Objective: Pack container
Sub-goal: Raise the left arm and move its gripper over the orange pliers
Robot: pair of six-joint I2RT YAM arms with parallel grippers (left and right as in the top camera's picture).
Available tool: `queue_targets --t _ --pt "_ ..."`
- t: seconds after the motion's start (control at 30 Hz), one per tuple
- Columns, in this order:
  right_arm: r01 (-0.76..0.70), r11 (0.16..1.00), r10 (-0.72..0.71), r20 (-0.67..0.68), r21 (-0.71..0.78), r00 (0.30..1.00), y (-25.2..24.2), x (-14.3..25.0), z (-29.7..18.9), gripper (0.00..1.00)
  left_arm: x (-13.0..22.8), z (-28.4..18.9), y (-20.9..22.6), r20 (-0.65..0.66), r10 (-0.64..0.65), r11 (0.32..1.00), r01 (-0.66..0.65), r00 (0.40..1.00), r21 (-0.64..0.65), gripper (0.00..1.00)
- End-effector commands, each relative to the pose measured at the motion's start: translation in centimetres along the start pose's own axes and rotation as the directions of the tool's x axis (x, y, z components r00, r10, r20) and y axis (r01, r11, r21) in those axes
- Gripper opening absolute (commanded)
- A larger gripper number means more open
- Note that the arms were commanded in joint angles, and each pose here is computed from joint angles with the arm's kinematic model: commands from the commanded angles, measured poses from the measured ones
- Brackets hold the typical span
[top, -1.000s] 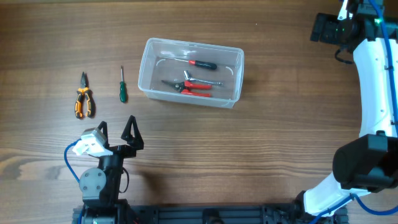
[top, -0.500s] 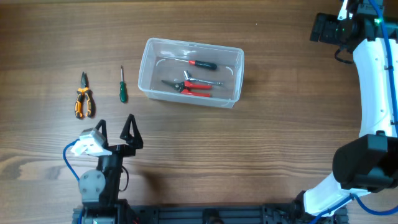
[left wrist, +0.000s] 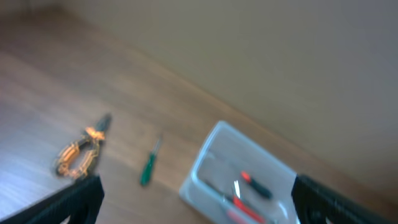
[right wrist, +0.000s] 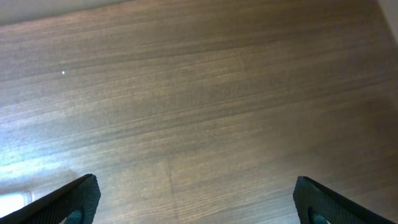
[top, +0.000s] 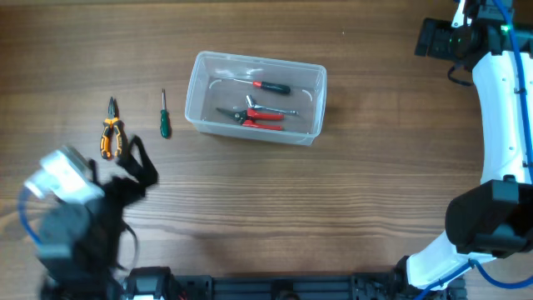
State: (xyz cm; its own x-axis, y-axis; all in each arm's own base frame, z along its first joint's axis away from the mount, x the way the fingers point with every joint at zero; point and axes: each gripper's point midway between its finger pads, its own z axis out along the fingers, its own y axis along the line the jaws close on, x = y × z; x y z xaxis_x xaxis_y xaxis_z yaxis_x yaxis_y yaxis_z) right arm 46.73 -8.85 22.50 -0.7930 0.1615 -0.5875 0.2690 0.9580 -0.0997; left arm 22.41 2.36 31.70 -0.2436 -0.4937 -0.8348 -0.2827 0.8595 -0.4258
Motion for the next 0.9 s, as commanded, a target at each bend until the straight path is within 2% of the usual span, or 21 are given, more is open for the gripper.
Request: queue_targets --t 0.0,0.13,0.27,0.5,0.87 --pt "-0.024 1.000 0.023 0.041 0.009 0.999 -0.3 -0.9 -1.4 1.00 -4.6 2.0 -1.4 -0.119 0.093 0.984 -0.109 0.989 -0.142 1.00" --pt "-0.024 1.000 0.023 0.041 0.009 0.999 -0.3 -0.9 -1.4 1.00 -7.3 5.2 -3.3 -0.243 0.181 0.960 -0.225 0.953 -0.167 1.00" --pt "-0.024 1.000 0.023 0.041 0.009 0.999 -0.3 -0.9 -1.4 1.00 -8.4 8.5 -4.6 -0.252 0.199 0.958 -0.243 0.947 -0.155 1.00" --pt "-0.024 1.000 0.023 0.041 0.009 0.999 -0.3 -0.9 -1.4 1.00 -6.6 13.0 -3.2 -0.344 0.249 0.922 -0.331 0.905 -0.203 1.00" --pt "-0.024 1.000 0.023 0.041 0.009 0.999 -0.3 -0.9 -1.4 1.00 -1.5 20.6 4.6 -0.558 0.119 0.870 -0.357 0.821 -0.340 1.00"
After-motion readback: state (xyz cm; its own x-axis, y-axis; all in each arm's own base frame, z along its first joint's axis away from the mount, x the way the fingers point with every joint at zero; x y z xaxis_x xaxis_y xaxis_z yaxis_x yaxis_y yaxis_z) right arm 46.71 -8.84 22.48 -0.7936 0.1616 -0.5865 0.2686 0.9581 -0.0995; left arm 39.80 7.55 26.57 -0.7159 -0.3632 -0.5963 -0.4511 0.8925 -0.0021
